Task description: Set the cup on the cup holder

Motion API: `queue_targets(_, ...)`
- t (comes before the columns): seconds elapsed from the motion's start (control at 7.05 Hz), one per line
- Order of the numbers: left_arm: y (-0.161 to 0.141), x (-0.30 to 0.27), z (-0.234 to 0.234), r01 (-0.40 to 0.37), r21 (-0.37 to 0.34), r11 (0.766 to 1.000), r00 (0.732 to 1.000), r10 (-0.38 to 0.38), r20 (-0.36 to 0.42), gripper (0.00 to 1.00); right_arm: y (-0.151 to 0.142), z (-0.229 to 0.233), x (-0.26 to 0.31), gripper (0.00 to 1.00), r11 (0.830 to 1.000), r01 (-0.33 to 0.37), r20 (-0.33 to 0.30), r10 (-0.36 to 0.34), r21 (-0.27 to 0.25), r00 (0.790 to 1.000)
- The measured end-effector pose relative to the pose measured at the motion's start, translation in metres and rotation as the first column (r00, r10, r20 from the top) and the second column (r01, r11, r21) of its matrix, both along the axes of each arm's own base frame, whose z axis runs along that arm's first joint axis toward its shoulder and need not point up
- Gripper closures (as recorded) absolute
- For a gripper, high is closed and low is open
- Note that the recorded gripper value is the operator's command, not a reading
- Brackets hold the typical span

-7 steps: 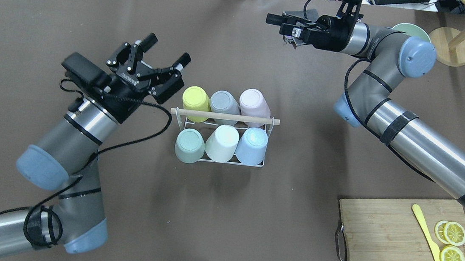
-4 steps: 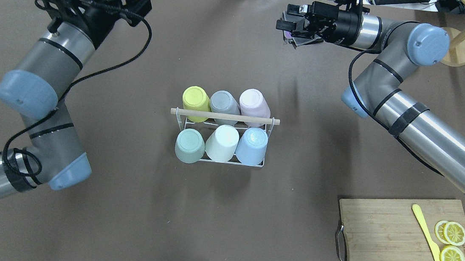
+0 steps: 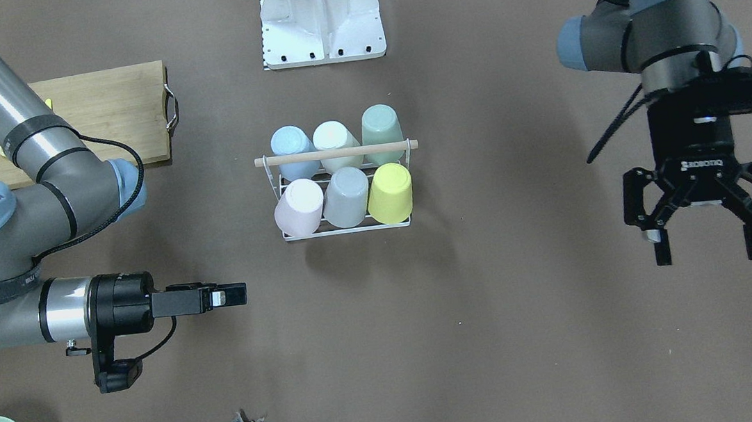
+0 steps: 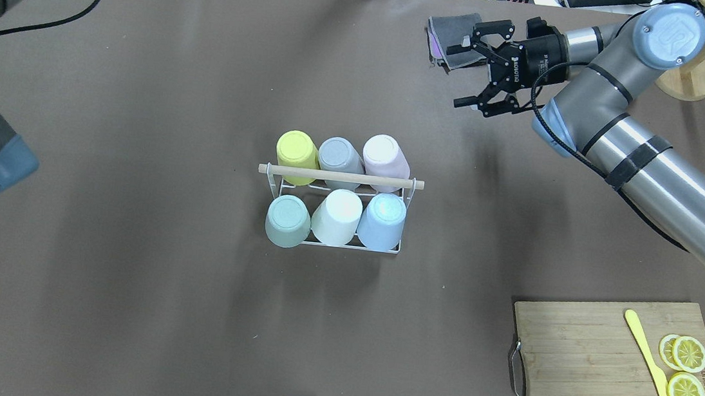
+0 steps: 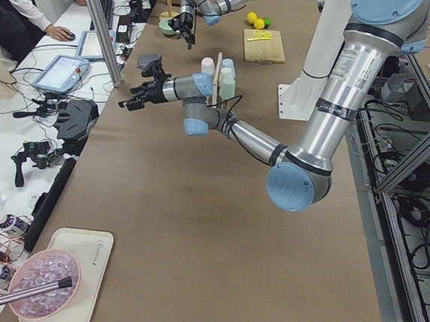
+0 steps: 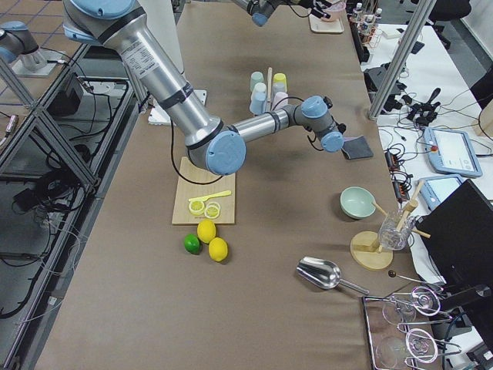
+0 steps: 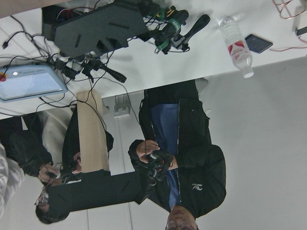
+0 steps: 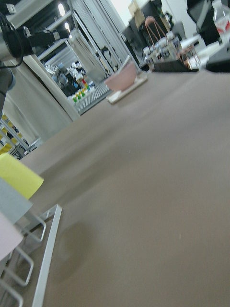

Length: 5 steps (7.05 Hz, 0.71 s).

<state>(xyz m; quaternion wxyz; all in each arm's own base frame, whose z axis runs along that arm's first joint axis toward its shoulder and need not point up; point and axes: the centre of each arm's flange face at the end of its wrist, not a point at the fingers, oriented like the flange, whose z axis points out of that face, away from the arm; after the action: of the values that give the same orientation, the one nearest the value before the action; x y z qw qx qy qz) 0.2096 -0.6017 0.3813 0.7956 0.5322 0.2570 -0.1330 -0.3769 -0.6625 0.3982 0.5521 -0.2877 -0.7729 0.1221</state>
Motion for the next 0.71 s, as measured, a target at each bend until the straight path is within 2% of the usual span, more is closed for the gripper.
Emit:
queue_targets(0.14,-0.004,-0.011,0.031,-0.008,-0.139,0.990,0.997,0.018,0.071,0.02,0.006,0.010,0.009,0.01,0.995,0.094,-0.088,-0.095,-0.022,0.992)
queue_targets(0.28,-0.004,-0.024,0.061,-0.032,-0.282,0.959,0.992,0.065,0.111,0.02,0.014,0.022,0.015,0.02,0.983,0.181,-0.171,-0.183,-0.025,0.968)
queue_targets(0.43,0.001,-0.046,0.092,-0.101,-0.414,0.905,0.986,0.147,0.079,0.02,0.022,0.034,0.022,0.01,0.966,0.259,-0.244,-0.256,-0.022,0.935)
queue_targets(0.57,0.012,-0.073,0.124,-0.201,-0.526,0.827,0.970,0.243,0.012,0.02,0.028,0.044,0.031,0.01,0.940,0.342,-0.320,-0.327,-0.009,0.889)
queue_targets(0.71,0.026,-0.095,0.155,-0.285,-0.613,0.737,0.939,0.342,-0.025,0.02,0.033,0.050,0.041,0.01,0.902,0.432,-0.400,-0.392,0.011,0.829)
